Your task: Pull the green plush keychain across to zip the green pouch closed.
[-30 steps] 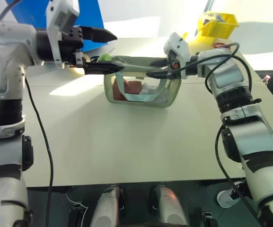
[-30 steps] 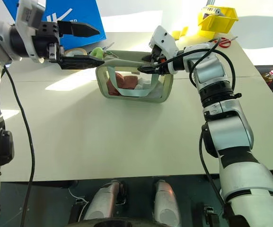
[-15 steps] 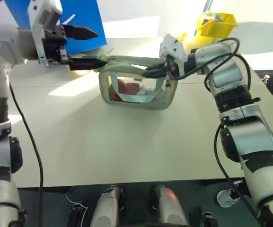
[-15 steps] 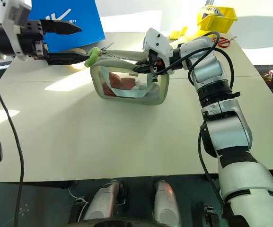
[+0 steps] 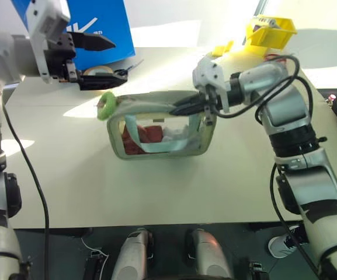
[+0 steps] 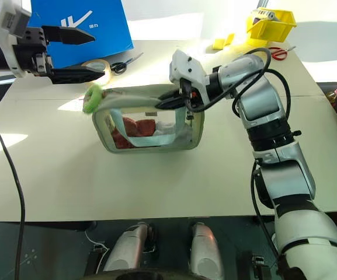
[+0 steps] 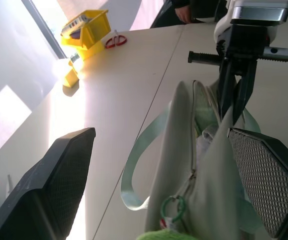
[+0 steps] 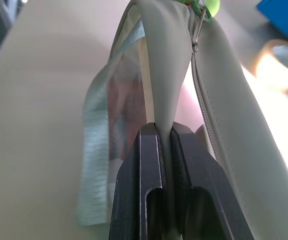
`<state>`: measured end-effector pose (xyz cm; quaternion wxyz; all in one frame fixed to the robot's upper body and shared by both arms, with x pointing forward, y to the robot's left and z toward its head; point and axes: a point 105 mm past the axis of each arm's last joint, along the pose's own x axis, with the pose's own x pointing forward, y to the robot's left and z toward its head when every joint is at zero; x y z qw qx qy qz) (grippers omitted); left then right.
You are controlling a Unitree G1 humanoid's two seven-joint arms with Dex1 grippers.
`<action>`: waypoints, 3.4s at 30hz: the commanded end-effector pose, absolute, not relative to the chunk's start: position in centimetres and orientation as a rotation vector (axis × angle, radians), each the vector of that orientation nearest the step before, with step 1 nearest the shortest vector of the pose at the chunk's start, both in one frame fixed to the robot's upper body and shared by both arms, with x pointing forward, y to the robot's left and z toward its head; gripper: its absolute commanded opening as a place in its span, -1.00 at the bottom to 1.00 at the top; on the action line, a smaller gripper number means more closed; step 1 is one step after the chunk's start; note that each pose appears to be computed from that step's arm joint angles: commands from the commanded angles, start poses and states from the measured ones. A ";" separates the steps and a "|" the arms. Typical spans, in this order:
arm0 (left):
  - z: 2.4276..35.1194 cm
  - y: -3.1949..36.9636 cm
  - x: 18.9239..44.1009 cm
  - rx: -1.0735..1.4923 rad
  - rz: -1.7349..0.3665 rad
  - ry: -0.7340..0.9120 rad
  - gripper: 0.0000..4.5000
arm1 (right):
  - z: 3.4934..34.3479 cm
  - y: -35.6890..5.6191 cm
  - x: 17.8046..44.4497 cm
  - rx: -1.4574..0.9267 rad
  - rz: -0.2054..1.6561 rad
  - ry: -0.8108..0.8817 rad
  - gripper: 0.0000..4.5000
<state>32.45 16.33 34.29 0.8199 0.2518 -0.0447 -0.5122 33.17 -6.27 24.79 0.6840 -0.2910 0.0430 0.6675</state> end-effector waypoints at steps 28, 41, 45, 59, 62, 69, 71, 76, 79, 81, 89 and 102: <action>33.9 18.4 31.8 0.563 -1.037 -0.070 1.00 | 26.9 -13.8 30.8 -0.674 1.359 0.222 0.86; 31.3 21.3 28.5 0.473 -1.041 0.165 1.00 | 23.6 -12.9 31.5 -0.571 1.351 0.254 -0.97; 29.7 22.7 28.1 0.409 -0.995 0.225 1.00 | 23.3 -12.7 31.3 -0.579 1.349 0.249 -0.97; 25.3 21.7 30.7 0.171 -0.955 0.204 1.00 | 23.5 -12.5 31.2 -0.585 1.341 0.246 -0.97; 25.0 21.2 30.8 0.160 -0.971 0.204 1.00 | 23.5 -12.4 31.1 -0.587 1.340 0.247 -0.97; 24.5 20.9 31.3 0.162 -0.970 0.209 0.66 | 23.4 -12.5 31.2 -0.583 1.329 0.245 -1.00; 24.6 20.9 31.4 0.162 -0.968 0.205 0.22 | 23.4 -12.5 31.2 -0.582 1.328 0.246 -1.00; 25.2 20.8 31.5 0.180 -0.967 0.184 -0.87 | 23.5 -12.6 31.4 -0.583 1.322 0.244 -1.00; 26.5 20.8 31.9 0.220 -0.953 0.142 -0.99 | 23.4 -12.6 31.4 -0.583 1.320 0.244 -1.00; 28.2 20.3 31.9 0.217 -0.969 0.094 -0.99 | 23.4 -12.6 31.4 -0.583 1.320 0.244 -1.00; 31.6 16.1 31.7 0.291 -1.127 0.002 -0.99 | 23.5 -12.3 31.7 -0.584 1.315 0.235 -1.00; 28.3 14.8 33.2 0.394 -1.128 0.038 -0.60 | 23.3 -12.4 31.6 -0.574 1.288 0.235 -1.00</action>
